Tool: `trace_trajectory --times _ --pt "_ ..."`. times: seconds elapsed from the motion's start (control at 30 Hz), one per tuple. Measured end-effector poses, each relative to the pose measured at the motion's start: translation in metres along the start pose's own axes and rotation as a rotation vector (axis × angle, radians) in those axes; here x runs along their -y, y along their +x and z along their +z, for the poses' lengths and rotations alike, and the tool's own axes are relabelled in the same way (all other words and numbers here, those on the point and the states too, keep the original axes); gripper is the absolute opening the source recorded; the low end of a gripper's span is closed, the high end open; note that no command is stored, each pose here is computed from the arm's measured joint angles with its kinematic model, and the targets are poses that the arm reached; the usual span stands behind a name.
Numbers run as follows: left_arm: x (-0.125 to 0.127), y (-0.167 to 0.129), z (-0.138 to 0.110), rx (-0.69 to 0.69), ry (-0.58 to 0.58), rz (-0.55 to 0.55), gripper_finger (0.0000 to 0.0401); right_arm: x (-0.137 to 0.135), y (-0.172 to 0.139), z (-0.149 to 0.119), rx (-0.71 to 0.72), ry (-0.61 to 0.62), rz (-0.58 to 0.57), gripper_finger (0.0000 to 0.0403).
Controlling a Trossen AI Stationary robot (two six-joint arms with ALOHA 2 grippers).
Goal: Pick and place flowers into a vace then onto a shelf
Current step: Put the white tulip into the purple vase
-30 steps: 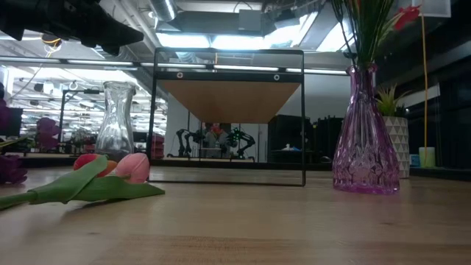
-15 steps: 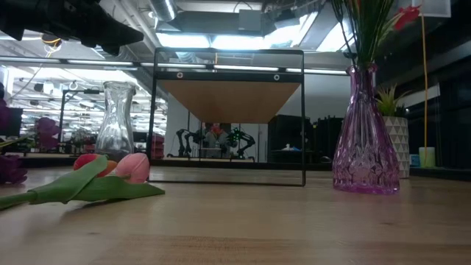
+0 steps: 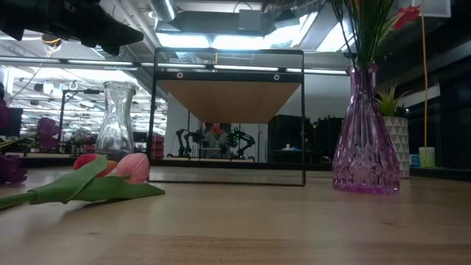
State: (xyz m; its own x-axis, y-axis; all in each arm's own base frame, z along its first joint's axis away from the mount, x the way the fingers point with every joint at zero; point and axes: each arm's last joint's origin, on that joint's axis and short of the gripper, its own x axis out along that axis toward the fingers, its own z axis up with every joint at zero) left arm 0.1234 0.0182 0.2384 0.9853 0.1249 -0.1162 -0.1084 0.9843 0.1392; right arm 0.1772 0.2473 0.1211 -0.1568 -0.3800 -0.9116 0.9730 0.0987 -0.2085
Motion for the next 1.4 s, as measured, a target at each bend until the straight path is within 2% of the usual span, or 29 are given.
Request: trace_trajectory --times 0.23,0.57,0.9,1.27,1.4 --pt "0.000 0.000 0.000 0.000 0.000 0.000 0.0004 -0.003 -0.019 0.001 0.042 -0.004 0.018 0.0096" --pt "0.000 0.000 0.000 0.000 0.000 0.000 0.0004 -0.002 -0.020 0.002 0.033 -0.002 -0.015 0.0096" --pt "0.000 0.000 0.000 0.000 0.000 0.000 0.0004 -0.002 0.005 0.004 0.005 0.014 0.018 0.0096" --pt "0.000 0.000 0.000 0.000 0.000 0.000 0.0004 -0.004 0.008 0.005 0.017 0.006 0.032 0.0096" --pt "0.000 0.000 0.000 0.000 0.000 0.000 0.0004 -0.004 0.008 0.004 0.021 -0.016 0.040 0.0079"
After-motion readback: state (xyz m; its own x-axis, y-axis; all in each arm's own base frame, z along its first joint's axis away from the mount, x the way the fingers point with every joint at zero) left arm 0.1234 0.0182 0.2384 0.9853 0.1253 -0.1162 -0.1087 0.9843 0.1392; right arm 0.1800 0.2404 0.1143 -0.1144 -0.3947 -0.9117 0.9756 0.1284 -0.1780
